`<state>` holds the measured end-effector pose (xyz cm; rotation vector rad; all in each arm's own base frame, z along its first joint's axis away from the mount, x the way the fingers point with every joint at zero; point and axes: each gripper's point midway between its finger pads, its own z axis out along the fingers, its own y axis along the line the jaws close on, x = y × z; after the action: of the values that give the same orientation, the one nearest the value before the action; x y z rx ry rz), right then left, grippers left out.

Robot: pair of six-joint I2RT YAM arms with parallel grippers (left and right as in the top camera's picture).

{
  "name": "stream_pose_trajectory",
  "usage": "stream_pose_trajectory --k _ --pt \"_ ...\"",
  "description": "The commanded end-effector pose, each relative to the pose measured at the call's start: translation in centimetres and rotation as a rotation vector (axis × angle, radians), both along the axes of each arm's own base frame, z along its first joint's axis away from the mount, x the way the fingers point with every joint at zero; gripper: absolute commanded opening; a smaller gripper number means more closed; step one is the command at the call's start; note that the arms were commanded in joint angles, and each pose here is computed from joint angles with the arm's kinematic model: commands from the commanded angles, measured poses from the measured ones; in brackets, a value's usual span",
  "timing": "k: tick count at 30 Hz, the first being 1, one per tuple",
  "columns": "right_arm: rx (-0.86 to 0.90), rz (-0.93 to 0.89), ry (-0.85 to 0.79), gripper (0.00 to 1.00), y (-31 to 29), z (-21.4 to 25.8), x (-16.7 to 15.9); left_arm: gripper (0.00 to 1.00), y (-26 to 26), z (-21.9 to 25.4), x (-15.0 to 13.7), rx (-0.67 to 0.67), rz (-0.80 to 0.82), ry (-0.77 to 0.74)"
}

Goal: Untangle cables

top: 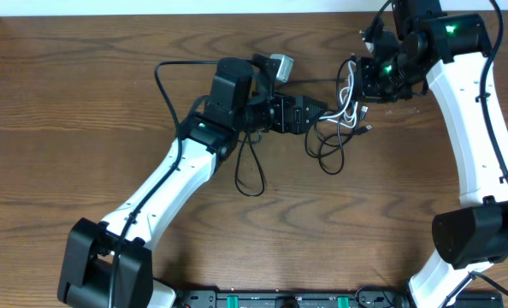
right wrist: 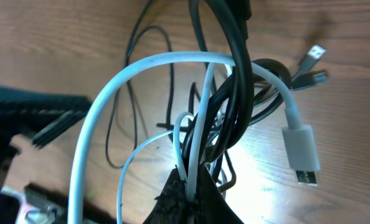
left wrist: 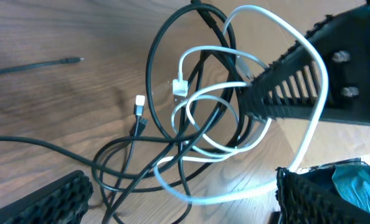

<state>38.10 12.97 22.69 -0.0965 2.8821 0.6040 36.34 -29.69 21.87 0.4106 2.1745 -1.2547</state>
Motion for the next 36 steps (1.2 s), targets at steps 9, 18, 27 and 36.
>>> stream_pose_trajectory --k 9,18,27,36 --pt "0.148 0.132 -0.038 0.01 2.2 3.8 -3.2 0.97 -1.0 2.2 1.4 -0.052 0.063 -0.063" --pt "0.166 0.153 -0.102 0.01 2.1 6.7 -5.2 0.97 -3.7 2.0 -0.1 -0.032 0.051 -0.085" --pt "0.221 0.214 -0.101 0.01 3.3 7.7 -6.8 0.96 -3.4 1.7 0.9 -0.020 0.163 -0.055" --pt "0.238 0.232 -0.062 0.01 3.4 7.7 -7.9 0.96 -2.0 3.1 3.5 -0.063 0.340 -0.079"
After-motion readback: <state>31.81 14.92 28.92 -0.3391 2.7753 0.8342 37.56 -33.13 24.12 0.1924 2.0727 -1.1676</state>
